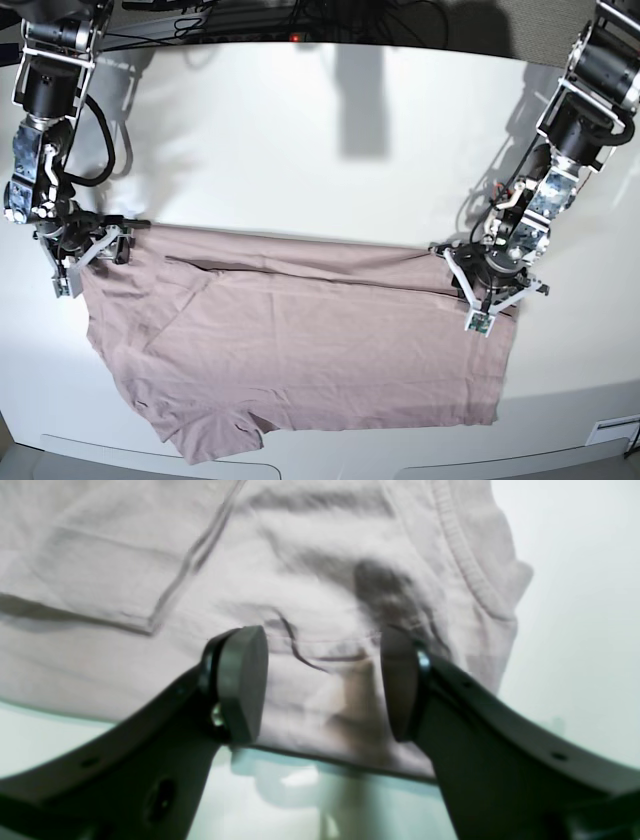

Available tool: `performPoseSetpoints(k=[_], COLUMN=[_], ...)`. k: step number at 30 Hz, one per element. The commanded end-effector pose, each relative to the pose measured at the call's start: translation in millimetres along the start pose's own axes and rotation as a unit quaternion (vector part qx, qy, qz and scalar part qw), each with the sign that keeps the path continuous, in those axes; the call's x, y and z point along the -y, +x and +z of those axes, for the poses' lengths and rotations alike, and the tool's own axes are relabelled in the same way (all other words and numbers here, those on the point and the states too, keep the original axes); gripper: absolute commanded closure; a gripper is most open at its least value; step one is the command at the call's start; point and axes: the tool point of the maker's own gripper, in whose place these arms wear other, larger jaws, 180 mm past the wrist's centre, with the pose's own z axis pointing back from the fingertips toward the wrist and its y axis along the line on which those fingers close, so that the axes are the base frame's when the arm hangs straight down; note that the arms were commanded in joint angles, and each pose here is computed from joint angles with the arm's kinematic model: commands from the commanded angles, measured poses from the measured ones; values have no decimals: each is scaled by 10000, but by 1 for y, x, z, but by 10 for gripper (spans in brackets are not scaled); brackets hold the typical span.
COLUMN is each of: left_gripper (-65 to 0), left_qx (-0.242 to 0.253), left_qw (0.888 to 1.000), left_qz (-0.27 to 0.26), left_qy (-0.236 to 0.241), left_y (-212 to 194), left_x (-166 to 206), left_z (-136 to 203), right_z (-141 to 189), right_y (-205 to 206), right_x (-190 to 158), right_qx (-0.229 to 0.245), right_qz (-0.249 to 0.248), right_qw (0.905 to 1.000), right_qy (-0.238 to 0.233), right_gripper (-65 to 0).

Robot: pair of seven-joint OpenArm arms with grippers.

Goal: Fold the T-shirt properly
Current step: 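Pull the folded edge back toward the collar with both grippers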

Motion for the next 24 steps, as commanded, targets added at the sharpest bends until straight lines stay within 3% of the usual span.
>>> performPoseSetpoints(k=[1,7,14,24], left_gripper=[-215,-215,-215,-215], left_qx=[-232,-313,-606,-832], left_qw=[9997,9978,9952,9920], left_qz=[79,409,566,779], left_qy=[-44,-428,-524,-551], left_y=[-7,-9,-19,-44], left_x=[-3,12,16,18], left_z=[1,2,3,6], right_z=[6,3,-5,-1], right_y=[22,15,-2,-31], right_x=[10,11,-5,-2], right_qx=[287,69,-407,-858], right_qz=[104,366,681,648], right_qw=[9995,9991,9968,9941], right_qy=[-88,-207,-85,-102], right_gripper=[-359,-355,-355,-355])
